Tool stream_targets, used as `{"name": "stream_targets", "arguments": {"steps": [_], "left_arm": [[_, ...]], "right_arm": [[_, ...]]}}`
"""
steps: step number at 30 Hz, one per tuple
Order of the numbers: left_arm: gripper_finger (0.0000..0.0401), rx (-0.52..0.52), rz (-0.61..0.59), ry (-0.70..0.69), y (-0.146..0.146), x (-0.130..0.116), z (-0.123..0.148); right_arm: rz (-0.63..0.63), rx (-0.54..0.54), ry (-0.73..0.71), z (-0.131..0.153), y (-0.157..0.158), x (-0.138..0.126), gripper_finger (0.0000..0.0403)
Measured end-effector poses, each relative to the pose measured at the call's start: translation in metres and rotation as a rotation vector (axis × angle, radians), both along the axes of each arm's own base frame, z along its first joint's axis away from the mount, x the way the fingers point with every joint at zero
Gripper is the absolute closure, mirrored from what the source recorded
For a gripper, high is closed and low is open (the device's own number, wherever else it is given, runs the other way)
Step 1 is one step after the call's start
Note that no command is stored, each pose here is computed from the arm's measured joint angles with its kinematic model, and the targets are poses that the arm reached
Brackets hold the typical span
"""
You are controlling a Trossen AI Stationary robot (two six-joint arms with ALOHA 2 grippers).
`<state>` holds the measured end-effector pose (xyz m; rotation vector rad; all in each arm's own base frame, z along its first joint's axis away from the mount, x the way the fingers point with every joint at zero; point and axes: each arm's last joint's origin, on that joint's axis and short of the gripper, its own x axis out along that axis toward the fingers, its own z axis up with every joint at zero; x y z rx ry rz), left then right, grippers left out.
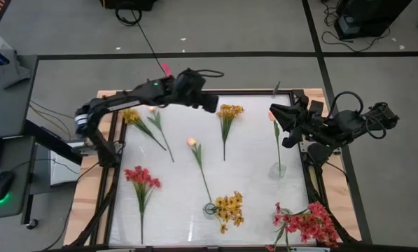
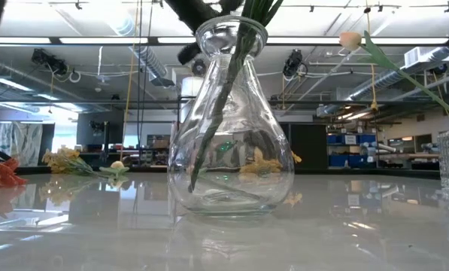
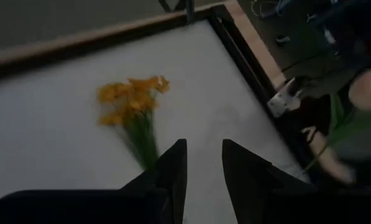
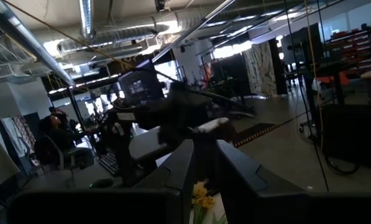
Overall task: Sort flowers into vase by color
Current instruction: Put the right yellow flowers into the bottom left transparent vase
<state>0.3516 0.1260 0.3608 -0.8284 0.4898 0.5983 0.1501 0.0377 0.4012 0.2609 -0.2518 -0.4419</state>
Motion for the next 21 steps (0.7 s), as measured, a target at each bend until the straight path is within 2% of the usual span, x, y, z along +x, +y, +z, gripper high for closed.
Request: {"name": "stream_targets", "arguments": {"steps": [2, 8, 21], "left_arm": [[0.0294, -0.081, 0.015, -0.016, 0.007, 0.013, -0.007], [0.0294, -0.218, 0.006, 0.035, 0.020, 0.048, -0.041], [0.0294, -0.327, 0.024, 0.257, 0.020, 0.078, -0.105]], "right_arm": [[-0.001, 0.000, 0.000, 0.000, 0.000, 0.000, 0.0328], [0.000, 0.000, 0.000, 0.000, 0.000, 0.000, 0.0328], [-0.001, 0.000, 0.000, 0.000, 0.000, 0.000, 0.0328]]}}
